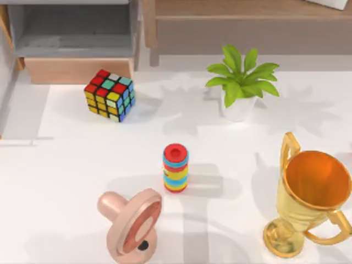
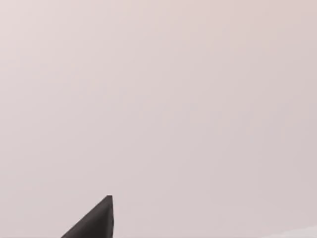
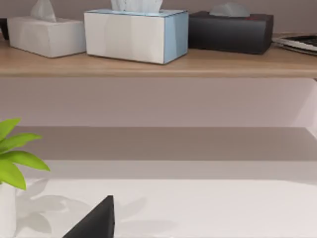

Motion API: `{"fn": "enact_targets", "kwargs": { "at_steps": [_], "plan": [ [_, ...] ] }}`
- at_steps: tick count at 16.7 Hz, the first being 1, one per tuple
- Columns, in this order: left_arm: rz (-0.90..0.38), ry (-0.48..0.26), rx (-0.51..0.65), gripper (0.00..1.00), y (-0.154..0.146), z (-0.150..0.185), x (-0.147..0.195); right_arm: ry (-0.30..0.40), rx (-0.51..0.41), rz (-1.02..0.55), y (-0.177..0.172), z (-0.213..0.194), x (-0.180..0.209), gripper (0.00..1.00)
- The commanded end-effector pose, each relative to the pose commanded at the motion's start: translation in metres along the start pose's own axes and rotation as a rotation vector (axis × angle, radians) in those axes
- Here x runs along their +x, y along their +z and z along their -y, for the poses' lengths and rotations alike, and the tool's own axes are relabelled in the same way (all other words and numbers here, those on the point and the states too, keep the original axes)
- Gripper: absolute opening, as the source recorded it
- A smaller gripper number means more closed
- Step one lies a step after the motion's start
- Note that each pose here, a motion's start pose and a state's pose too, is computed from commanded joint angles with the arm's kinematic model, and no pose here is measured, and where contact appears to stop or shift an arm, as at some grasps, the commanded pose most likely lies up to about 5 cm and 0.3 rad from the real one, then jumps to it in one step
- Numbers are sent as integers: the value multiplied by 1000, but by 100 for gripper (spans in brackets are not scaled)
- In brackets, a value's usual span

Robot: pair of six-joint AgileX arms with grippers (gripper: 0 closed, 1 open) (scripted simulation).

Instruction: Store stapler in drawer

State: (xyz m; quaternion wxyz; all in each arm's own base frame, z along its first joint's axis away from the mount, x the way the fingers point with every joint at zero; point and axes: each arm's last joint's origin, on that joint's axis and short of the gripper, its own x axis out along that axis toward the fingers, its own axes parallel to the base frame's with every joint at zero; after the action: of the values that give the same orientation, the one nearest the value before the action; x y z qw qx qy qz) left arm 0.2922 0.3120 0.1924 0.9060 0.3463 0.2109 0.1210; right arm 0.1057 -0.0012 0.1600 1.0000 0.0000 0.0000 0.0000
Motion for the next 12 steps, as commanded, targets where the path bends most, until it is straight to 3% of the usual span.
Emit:
{"fn": "enact_targets", "kwargs": {
  "at_steps": [3,5,8,12],
  "plan": [
    [37,7,171,100,-46,43,-20,0,0,0,0,0,0,100],
    [92,-7,291,100,-59,78,-32,0,0,0,0,0,0,100],
    [212,-6,477,100,-57,122,-50,0,0,0,0,0,0,100],
    [391,60,702,100,-35,153,-69,0,0,0,0,0,0,100]
  ]
}}
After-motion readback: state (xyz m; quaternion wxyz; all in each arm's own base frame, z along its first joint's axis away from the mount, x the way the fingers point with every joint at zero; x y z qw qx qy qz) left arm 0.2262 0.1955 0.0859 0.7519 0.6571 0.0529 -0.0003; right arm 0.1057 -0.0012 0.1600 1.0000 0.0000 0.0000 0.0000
